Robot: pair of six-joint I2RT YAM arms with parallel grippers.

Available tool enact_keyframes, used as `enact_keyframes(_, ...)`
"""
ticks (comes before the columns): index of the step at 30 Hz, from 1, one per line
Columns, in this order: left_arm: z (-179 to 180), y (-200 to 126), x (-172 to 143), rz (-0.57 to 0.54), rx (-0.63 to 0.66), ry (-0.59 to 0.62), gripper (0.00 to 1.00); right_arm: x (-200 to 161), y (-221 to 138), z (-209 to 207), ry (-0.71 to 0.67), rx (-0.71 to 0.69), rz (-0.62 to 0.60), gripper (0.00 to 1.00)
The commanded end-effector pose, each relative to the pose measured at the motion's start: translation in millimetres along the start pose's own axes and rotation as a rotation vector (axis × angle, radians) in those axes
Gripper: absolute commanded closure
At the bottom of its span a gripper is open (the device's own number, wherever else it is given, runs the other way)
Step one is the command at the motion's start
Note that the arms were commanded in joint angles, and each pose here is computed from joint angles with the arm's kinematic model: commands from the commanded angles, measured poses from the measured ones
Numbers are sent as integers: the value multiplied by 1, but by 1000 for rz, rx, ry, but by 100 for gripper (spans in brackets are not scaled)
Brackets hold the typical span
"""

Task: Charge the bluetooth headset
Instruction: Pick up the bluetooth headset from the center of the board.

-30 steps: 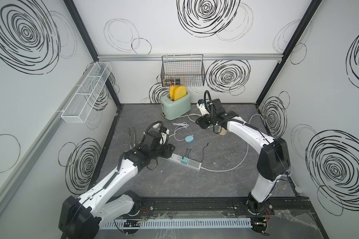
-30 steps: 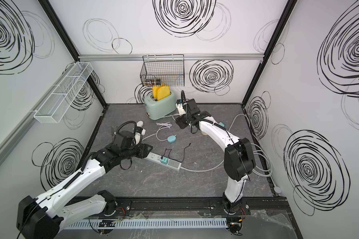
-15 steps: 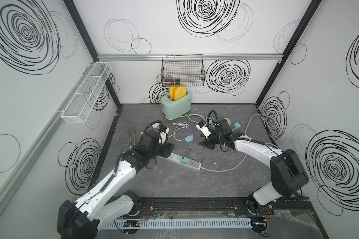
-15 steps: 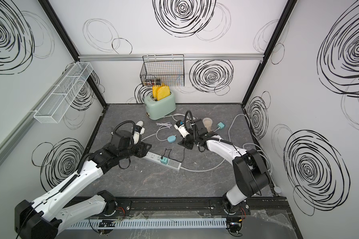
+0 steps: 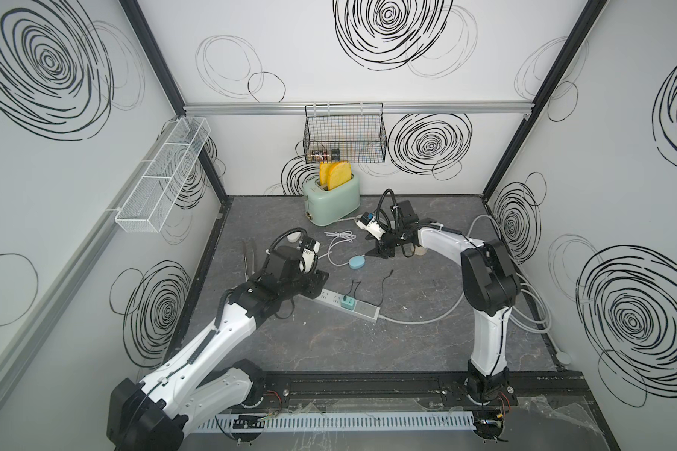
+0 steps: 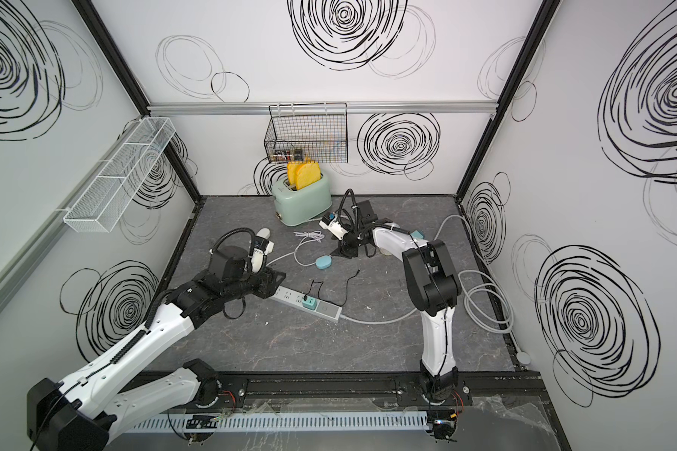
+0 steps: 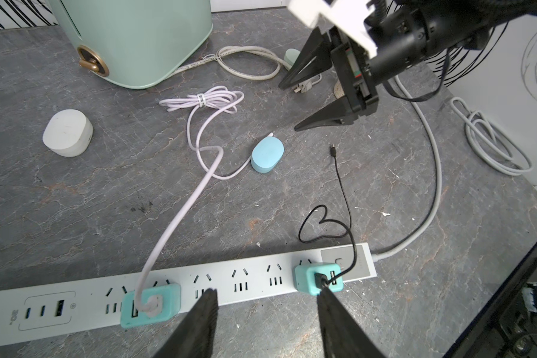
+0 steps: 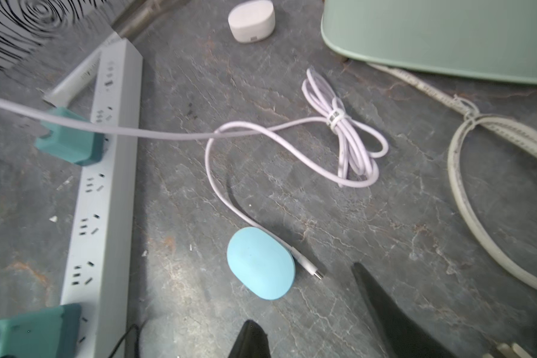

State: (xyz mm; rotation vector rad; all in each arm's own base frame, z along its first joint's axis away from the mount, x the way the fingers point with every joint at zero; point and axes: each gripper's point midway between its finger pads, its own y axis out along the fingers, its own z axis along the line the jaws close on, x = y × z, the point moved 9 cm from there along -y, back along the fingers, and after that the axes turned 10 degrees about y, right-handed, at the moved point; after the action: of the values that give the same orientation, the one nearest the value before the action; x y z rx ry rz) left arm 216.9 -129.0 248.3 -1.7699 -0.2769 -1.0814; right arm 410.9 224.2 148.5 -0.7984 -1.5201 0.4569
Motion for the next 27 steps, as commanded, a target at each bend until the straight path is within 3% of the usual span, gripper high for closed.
enact_keyframes(1,0,4,-1,-11,-23,6,44,-1,9,9,-36,108,15,34)
enact_keyframes(15,10,7,-3,2,-19,-12,46,-6,46,7,-23,242,19,39)
enact_keyframes(27,11,11,-6,32,-34,-46,46,-5,44,13,-44,305,-15,38)
